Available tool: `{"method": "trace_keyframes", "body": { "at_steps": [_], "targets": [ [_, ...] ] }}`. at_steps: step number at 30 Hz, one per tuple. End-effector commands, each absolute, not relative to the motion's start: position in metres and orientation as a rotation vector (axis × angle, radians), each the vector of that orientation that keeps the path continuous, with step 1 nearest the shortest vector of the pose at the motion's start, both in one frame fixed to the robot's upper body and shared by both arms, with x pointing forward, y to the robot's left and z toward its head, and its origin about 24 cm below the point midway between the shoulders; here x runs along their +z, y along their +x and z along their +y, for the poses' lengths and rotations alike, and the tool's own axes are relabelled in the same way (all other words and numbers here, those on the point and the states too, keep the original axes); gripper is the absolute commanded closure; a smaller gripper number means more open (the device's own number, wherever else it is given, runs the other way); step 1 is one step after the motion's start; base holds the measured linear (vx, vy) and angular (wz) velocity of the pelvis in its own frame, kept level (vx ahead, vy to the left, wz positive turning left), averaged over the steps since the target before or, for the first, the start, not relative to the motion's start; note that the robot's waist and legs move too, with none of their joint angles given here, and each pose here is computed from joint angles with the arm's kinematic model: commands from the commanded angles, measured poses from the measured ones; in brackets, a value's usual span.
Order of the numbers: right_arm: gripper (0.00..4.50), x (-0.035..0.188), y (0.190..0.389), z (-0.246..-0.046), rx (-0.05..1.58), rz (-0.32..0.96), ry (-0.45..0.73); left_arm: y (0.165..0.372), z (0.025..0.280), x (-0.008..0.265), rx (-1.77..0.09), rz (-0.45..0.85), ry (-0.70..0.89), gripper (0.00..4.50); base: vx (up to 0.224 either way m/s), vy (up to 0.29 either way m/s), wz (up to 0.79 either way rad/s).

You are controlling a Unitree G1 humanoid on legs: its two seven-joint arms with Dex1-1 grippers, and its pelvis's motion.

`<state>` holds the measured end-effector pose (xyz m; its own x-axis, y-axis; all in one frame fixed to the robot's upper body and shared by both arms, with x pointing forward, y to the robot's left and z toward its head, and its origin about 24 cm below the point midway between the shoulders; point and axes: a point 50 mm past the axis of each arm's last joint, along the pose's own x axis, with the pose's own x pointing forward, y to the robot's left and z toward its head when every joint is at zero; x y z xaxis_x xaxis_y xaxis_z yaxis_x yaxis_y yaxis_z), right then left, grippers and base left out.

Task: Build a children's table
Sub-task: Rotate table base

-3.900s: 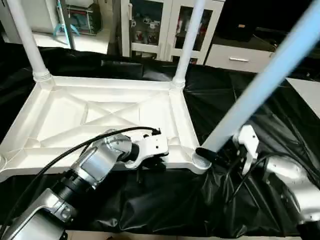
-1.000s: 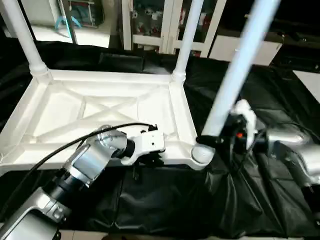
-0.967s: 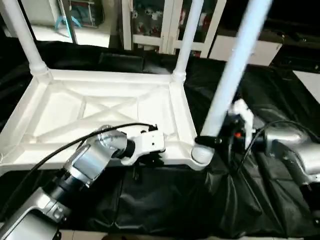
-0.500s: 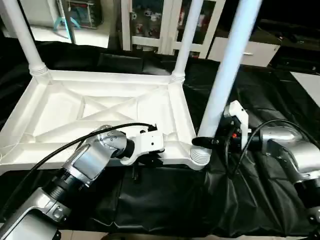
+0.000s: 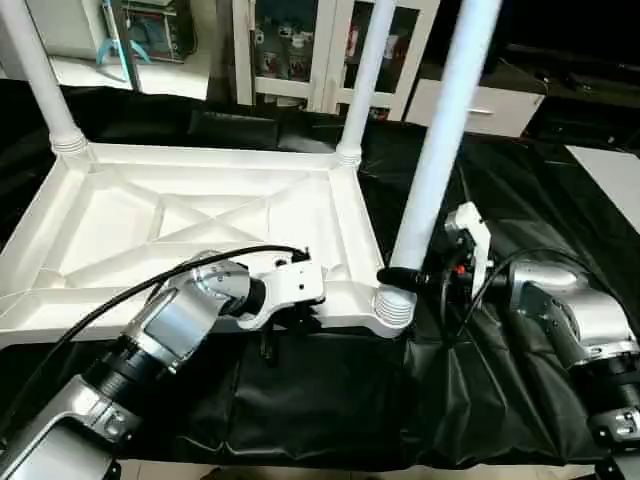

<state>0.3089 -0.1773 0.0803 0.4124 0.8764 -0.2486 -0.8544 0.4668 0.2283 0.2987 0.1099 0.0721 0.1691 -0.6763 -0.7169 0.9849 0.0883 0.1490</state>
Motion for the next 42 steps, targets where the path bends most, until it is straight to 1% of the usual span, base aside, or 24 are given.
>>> {"method": "trace_keyframes", "body": {
  "at_steps": [1,2,5,10,11,13,15,20,21,25,26,32,34,38,42],
  "targets": [
    [2.66,0.051,0.299,-0.192,0.985,0.474,0.092,0.296,0.107,0.071,-1.344,0.536,0.713,4.50,0.000,0.000,0.00],
    [2.66,0.051,0.299,-0.192,0.985,0.474,0.092,0.296,0.107,0.071,-1.344,0.536,0.713,4.50,0.000,0.000,0.00],
    [2.66,0.043,0.295,-0.203,0.905,0.455,0.129,0.295,0.107,0.070,-1.343,0.539,0.712,4.50,0.000,0.000,0.00],
    [2.66,0.037,0.289,-0.208,0.857,0.436,0.167,0.296,0.108,0.071,-1.342,0.538,0.712,4.50,0.000,0.000,0.00],
    [2.66,0.033,0.286,-0.210,0.833,0.420,0.187,0.296,0.108,0.071,-1.341,0.537,0.712,4.50,0.000,0.000,0.00],
    [2.66,0.030,0.283,-0.211,0.814,0.409,0.199,0.297,0.108,0.071,-1.340,0.537,0.712,4.50,0.000,0.000,0.00],
    [2.66,0.024,0.275,-0.211,0.784,0.386,0.219,0.297,0.108,0.072,-1.340,0.537,0.713,4.50,0.000,0.000,0.00],
    [2.66,0.018,0.265,-0.207,0.765,0.363,0.234,0.298,0.108,0.072,-1.339,0.537,0.714,4.50,0.000,0.000,0.00],
    [2.66,0.015,0.258,-0.204,0.777,0.366,0.223,0.298,0.108,0.072,-1.339,0.538,0.715,4.50,0.000,0.000,0.00],
    [2.66,0.012,0.250,-0.201,0.797,0.375,0.191,0.298,0.109,0.073,-1.339,0.538,0.716,4.50,0.000,0.000,0.00],
    [2.66,0.011,0.245,-0.199,0.809,0.378,0.178,0.298,0.109,0.073,-1.339,0.538,0.716,4.50,0.000,0.000,0.00],
    [2.66,0.010,0.235,-0.192,0.882,0.415,0.099,0.298,0.109,0.072,-1.338,0.539,0.716,4.50,0.000,0.000,0.00],
    [2.66,0.011,0.233,-0.191,0.897,0.422,0.091,0.298,0.108,0.072,-1.338,0.539,0.715,4.50,0.000,0.000,0.00],
    [2.66,0.013,0.226,-0.183,1.009,0.494,0.047,0.297,0.108,0.072,-1.338,0.540,0.711,4.50,0.000,0.000,0.00],
    [2.66,0.013,0.223,-0.181,1.059,0.543,0.030,0.297,0.107,0.072,-1.338,0.540,0.707,4.50,0.000,0.000,0.00]
  ]
}}
